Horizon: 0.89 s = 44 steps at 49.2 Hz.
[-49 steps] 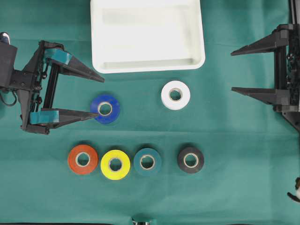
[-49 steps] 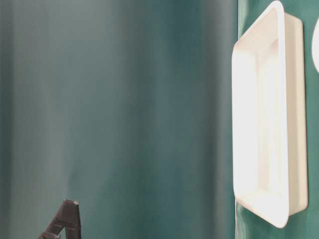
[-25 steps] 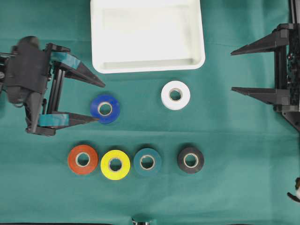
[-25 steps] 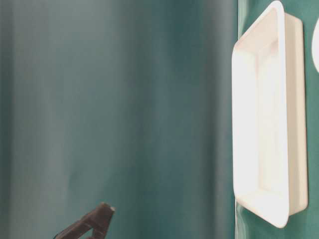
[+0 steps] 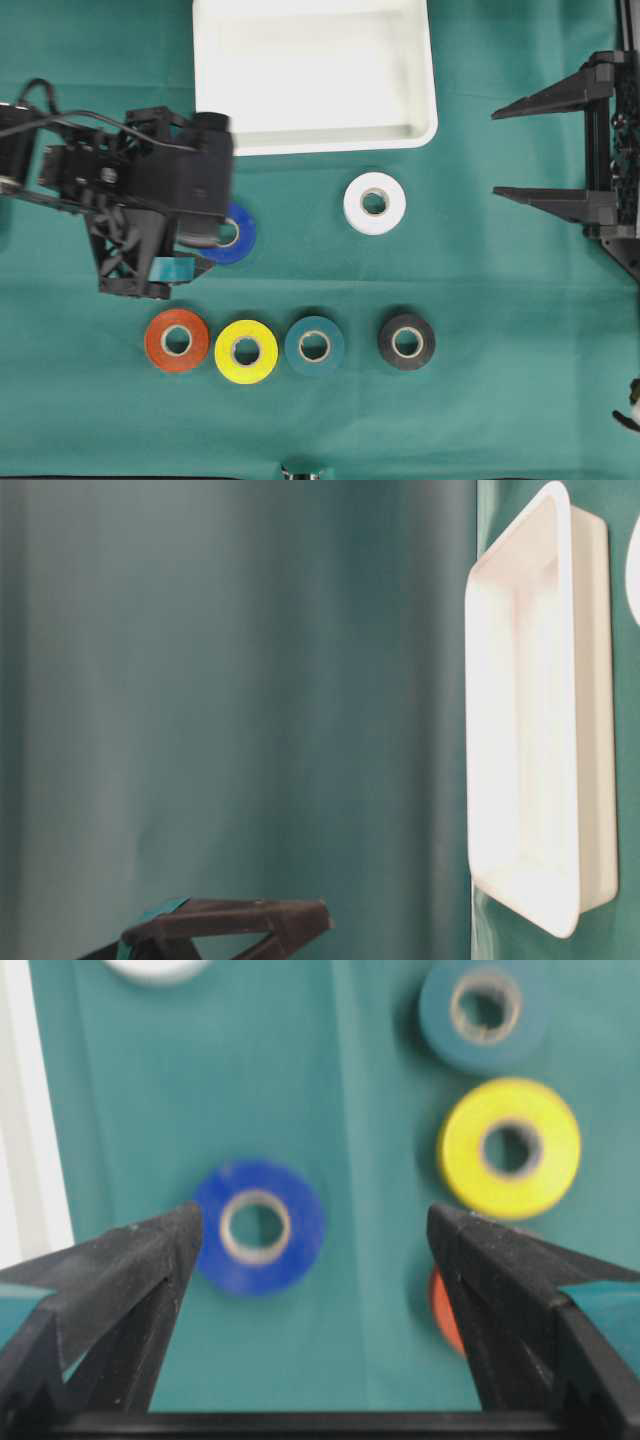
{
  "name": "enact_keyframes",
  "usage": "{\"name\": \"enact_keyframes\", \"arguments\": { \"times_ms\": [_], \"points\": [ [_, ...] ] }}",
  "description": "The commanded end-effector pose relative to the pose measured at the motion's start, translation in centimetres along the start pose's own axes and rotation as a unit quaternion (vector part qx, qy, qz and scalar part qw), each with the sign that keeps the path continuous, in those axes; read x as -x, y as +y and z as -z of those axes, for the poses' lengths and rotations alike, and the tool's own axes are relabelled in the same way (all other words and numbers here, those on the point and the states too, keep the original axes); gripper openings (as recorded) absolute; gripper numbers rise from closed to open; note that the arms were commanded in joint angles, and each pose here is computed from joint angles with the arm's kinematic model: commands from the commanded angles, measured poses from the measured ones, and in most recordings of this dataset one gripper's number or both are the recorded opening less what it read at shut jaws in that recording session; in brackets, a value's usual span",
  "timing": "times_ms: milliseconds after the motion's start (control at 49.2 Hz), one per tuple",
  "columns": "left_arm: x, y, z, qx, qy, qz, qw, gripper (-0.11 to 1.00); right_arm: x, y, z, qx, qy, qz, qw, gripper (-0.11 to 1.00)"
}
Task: Pick up the tape from a random location and place it into the white case.
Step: 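Move the left gripper over the blue tape roll and lower it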
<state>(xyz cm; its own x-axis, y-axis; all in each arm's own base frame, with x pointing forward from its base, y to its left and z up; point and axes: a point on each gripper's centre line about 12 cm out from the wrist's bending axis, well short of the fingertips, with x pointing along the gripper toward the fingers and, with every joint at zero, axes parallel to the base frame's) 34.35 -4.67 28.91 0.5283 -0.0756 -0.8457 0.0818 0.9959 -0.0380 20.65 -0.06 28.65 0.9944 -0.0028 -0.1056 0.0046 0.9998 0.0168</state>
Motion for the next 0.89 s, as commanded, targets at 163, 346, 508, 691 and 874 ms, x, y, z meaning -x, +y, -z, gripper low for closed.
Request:
{"name": "enact_keyframes", "arguments": {
  "times_ms": [163, 346, 508, 691, 874],
  "points": [
    [0.9, -0.1, -1.2, 0.003, 0.036, -0.006, 0.9993, 0.99, -0.3, 0.0, -0.8, -0.001, -0.005, 0.0, 1.0, 0.91],
    [0.9, -0.1, -1.0, 0.007, 0.043, -0.007, 0.999, 0.99, -0.4, 0.0, -0.7, -0.002, -0.002, 0.0, 1.0, 0.91],
    [0.9, -0.1, -0.9, 0.007, 0.044, -0.007, 0.999, 0.99, -0.5, 0.0, -0.6, -0.002, 0.001, 0.001, 1.0, 0.91],
    [0.8, 0.0, -0.8, 0.006, 0.042, -0.008, 0.999, 0.99, -0.6, 0.0, -0.6, -0.002, 0.003, 0.001, 1.0, 0.91],
    [0.5, 0.0, -0.4, 0.006, 0.049, -0.01, 0.9987, 0.99, -0.7, 0.0, -0.6, -0.001, 0.003, 0.0, 1.0, 0.91]
  ]
}}
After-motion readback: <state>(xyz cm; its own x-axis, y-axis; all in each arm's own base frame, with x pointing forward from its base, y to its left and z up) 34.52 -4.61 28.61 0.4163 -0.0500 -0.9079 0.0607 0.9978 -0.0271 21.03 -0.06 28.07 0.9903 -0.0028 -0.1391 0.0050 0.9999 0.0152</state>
